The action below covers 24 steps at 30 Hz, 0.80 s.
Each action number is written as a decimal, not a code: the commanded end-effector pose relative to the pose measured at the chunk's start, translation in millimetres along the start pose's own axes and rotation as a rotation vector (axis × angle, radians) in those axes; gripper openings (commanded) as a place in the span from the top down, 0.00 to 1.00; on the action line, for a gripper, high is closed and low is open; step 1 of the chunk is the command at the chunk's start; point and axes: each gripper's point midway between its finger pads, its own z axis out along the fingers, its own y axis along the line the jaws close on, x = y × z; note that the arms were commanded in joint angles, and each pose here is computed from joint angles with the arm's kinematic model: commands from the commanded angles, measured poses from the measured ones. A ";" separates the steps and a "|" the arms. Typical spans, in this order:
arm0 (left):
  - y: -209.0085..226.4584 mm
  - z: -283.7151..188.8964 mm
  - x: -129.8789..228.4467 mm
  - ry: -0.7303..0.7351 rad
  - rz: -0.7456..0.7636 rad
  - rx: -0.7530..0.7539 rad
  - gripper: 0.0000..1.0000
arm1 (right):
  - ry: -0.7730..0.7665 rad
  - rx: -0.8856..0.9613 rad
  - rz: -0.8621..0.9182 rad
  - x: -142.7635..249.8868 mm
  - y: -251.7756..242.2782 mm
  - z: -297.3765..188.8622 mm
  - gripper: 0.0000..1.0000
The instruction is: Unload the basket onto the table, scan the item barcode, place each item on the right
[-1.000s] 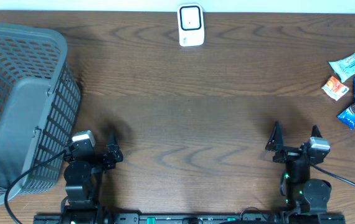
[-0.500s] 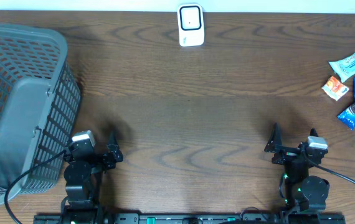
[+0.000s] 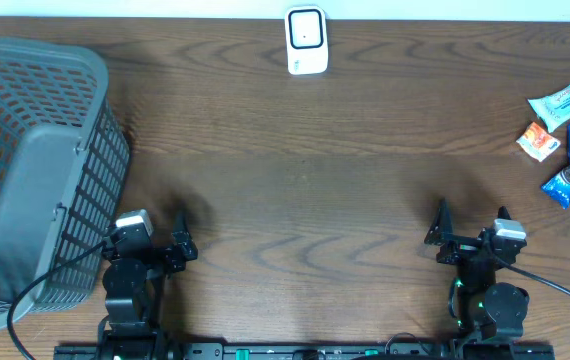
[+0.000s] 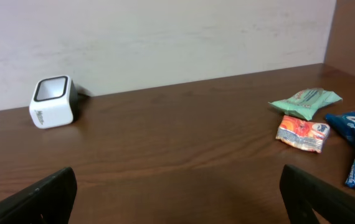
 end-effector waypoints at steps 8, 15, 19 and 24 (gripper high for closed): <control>-3.2 0.9 -22.2 -0.115 0.007 0.015 0.02 | -0.002 0.006 0.010 0.4 -0.6 -0.2 0.01; -7.6 -8.4 -42.4 -0.212 0.001 0.039 0.02 | -0.002 0.006 0.010 0.4 -0.7 -0.2 0.01; -6.0 -13.2 -37.1 -0.207 0.002 0.037 0.02 | -0.002 0.006 0.010 0.4 -0.6 -0.2 0.01; -4.1 -10.6 -28.0 -0.188 0.003 0.033 0.02 | -0.002 0.006 0.011 0.4 -0.7 -0.2 0.01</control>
